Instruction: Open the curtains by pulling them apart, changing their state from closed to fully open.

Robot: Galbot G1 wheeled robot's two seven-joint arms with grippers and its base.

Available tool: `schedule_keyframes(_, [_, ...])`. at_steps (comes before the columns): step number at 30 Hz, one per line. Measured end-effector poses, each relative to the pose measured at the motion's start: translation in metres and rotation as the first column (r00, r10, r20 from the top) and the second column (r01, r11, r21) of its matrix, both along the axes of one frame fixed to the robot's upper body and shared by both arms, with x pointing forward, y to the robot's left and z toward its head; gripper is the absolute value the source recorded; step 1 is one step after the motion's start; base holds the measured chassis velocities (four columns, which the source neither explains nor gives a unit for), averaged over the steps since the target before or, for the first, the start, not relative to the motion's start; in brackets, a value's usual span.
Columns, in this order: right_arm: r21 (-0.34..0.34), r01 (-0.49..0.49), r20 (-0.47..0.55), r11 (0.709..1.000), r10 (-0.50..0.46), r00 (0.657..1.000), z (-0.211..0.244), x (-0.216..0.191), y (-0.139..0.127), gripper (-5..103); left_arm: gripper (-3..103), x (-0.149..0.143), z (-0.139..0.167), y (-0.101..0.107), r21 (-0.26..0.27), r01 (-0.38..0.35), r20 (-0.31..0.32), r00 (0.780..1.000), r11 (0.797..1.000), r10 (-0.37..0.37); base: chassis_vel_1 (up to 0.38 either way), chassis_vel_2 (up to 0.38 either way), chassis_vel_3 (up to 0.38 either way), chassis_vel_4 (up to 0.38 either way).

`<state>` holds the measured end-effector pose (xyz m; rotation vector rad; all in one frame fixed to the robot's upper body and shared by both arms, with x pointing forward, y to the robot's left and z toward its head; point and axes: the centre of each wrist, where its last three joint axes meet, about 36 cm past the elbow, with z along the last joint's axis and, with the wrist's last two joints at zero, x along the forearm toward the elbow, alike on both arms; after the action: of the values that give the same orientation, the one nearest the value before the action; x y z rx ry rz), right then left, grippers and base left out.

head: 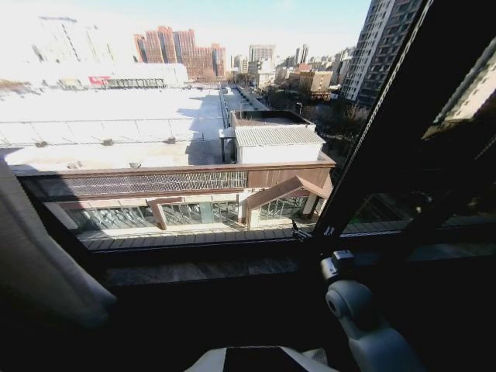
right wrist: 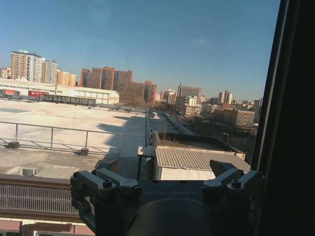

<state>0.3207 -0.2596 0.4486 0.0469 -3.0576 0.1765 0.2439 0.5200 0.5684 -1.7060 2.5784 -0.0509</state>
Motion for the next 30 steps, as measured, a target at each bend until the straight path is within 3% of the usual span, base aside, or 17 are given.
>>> schedule_keyframes(3, [-0.001,0.002,-0.002,1.000,-0.002,1.000,-0.001,0.000,0.000,100,0,0.006,0.003,0.012,0.001,-0.097,-0.001,0.995,0.995,0.097,0.000,0.000,0.000,0.000])
schedule_keyframes(6, [-0.003,0.005,-0.001,1.000,-0.005,1.000,-0.001,0.001,-0.001,100,0,0.006,0.005,0.015,0.004,-0.109,-0.007,0.994,0.994,0.109,0.000,0.000,0.000,0.000])
schedule_keyframes(10, [-0.003,0.006,0.000,1.000,-0.006,1.000,-0.001,0.001,-0.002,100,0,-0.002,0.008,0.000,0.020,0.066,-0.035,0.997,0.998,-0.066,0.000,0.000,0.000,0.000])
schedule_keyframes(12, [-0.001,0.003,-0.001,1.000,-0.003,1.000,-0.001,0.001,-0.001,100,11,-0.012,0.009,-0.020,0.032,0.232,-0.052,0.972,0.972,-0.230,0.000,0.000,0.000,0.000])
schedule_keyframes(13, [-0.001,-0.001,0.000,1.000,0.001,1.000,-0.001,0.000,0.000,100,11,-0.014,0.009,-0.026,0.034,0.265,-0.055,0.963,0.964,-0.263,0.000,0.000,0.000,0.000])
schedule_keyframes(14, [-0.008,-0.016,-0.001,1.000,0.016,1.000,0.000,-0.001,0.000,100,22,-0.018,0.009,-0.043,0.032,0.369,-0.064,0.928,0.929,-0.367,0.000,0.000,0.000,0.000])
schedule_keyframes(15, [-0.008,-0.016,-0.001,1.000,0.016,1.000,0.000,-0.001,0.000,100,22,-0.018,0.009,-0.043,0.032,0.369,-0.064,0.928,0.929,-0.367,0.000,0.000,0.000,0.000])
schedule_keyframes(17, [-0.014,-0.025,0.000,1.000,0.025,1.000,0.000,-0.003,0.001,100,26,-0.023,0.009,-0.057,0.031,0.487,-0.074,0.872,0.873,-0.484,0.000,0.000,0.000,0.000])
schedule_keyframes(19, [-0.017,-0.028,0.003,0.999,0.028,1.000,0.002,-0.003,0.001,100,38,-0.027,0.013,-0.070,0.036,0.630,-0.094,0.775,0.775,-0.625,0.000,0.000,0.000,0.000])
schedule_keyframes(20, [-0.017,-0.028,0.003,0.999,0.028,1.000,0.002,-0.003,0.001,100,38,-0.027,0.013,-0.070,0.036,0.630,-0.094,0.775,0.775,-0.625,0.000,0.000,0.000,0.000])
schedule_keyframes(23, [-0.019,-0.029,0.005,0.999,0.029,1.000,0.003,-0.004,0.001,100,48,-0.033,0.016,-0.090,0.028,0.781,-0.131,0.622,0.624,-0.772,0.000,0.000,0.000,0.000])
schedule_keyframes(24, [-0.019,-0.029,0.005,0.999,0.029,1.000,0.003,-0.004,0.001,100,54,-0.034,0.016,-0.094,0.021,0.801,-0.139,0.595,0.599,-0.791,0.000,0.000,0.000,0.000])
schedule_keyframes(25, [-0.019,-0.029,0.005,0.999,0.029,1.000,0.003,-0.004,0.001,100,54,-0.034,0.016,-0.094,0.021,0.801,-0.139,0.595,0.599,-0.791,0.000,0.000,0.000,0.000])
schedule_keyframes(26, [-0.019,-0.028,0.007,0.999,0.028,1.000,0.004,-0.004,0.000,100,59,-0.034,0.013,-0.107,0.001,0.834,-0.165,0.544,0.551,-0.823,0.000,0.000,0.000,0.000])
schedule_keyframes(28, [-0.018,-0.028,0.009,0.999,0.028,1.000,0.005,-0.004,0.000,100,70,-0.033,0.008,-0.120,-0.017,0.855,-0.181,0.507,0.518,-0.843,0.000,0.000,0.000,0.000])
schedule_keyframes(29, [-0.018,-0.028,0.009,0.999,0.028,1.000,0.005,-0.004,0.000,100,70,-0.033,0.008,-0.120,-0.017,0.855,-0.181,0.507,0.518,-0.843,0.000,0.000,0.000,0.000])
schedule_keyframes(30, [-0.018,-0.028,0.012,0.999,0.028,1.000,0.005,-0.004,0.000,100,76,-0.032,0.006,-0.128,-0.026,0.868,-0.183,0.483,0.496,-0.856,0.000,0.000,0.000,0.000])
